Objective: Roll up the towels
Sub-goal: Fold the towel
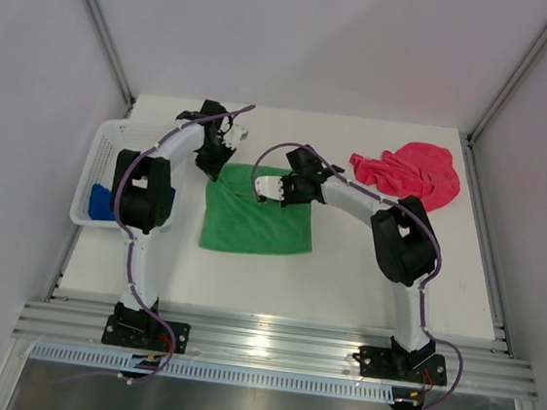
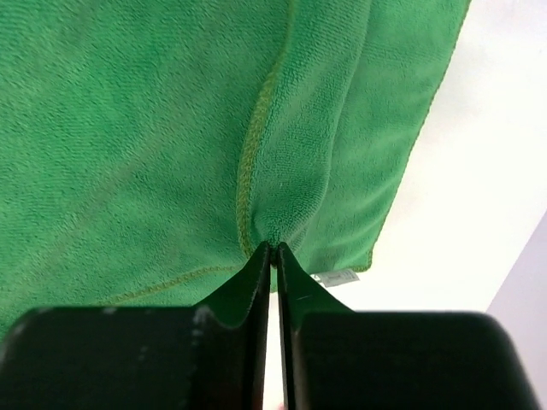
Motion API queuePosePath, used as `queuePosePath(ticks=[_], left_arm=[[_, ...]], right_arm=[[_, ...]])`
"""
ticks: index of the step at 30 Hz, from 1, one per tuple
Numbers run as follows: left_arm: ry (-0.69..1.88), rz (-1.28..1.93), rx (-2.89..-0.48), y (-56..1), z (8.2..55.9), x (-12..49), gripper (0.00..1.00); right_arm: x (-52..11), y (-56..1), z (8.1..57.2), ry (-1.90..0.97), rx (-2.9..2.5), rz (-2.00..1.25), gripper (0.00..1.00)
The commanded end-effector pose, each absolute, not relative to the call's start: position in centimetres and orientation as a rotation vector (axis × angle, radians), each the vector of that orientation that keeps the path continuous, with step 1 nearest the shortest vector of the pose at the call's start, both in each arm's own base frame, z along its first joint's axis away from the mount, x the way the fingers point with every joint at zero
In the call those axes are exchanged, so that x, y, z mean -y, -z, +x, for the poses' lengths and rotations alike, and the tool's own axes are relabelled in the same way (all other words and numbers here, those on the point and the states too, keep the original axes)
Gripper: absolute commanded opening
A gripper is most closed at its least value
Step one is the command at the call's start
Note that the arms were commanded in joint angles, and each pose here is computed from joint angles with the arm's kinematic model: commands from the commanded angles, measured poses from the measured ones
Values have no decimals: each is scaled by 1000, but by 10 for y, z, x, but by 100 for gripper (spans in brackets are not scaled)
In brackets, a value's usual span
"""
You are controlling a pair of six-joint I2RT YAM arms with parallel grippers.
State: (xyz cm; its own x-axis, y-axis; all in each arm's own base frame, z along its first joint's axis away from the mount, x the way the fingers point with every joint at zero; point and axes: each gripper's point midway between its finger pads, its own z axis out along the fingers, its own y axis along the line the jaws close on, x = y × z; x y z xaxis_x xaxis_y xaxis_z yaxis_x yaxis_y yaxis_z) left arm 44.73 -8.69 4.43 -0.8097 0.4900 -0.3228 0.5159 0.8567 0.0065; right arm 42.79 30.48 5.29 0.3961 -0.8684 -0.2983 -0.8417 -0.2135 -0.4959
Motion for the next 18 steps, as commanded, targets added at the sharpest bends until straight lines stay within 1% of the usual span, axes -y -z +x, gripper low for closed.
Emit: queuePosePath(ticks=[1,4,6,7,8,11,15,18], left_arm=[[130,765,-2649,-63,456,93,1],[124,765,-2645,-65,457,93,1],[125,763,-2645,-65,456,93,1],[129,764,-2646,-64,456,93,1],[132,760,-2644,-66,456,94,1],[146,757,-2637,-70,455,96,1],[161,760,-2611,-77,455,99,1],[166,757,-2581,-85,457,101,1]], right_arm=[[-303,-59,434,54,-1477,-2041,9],[-306,-60,428,-3,-1467,-2042,8],[-310,-59,424,-44,-1466,-2035,6],[-311,-58,424,-54,-1469,-2033,4],[-313,-55,425,-61,-1474,-2032,0],[-309,-51,427,-71,-1529,-2004,0],[-298,-63,441,-136,-1641,-1824,0],[-290,-67,441,-181,-1700,-1692,0]])
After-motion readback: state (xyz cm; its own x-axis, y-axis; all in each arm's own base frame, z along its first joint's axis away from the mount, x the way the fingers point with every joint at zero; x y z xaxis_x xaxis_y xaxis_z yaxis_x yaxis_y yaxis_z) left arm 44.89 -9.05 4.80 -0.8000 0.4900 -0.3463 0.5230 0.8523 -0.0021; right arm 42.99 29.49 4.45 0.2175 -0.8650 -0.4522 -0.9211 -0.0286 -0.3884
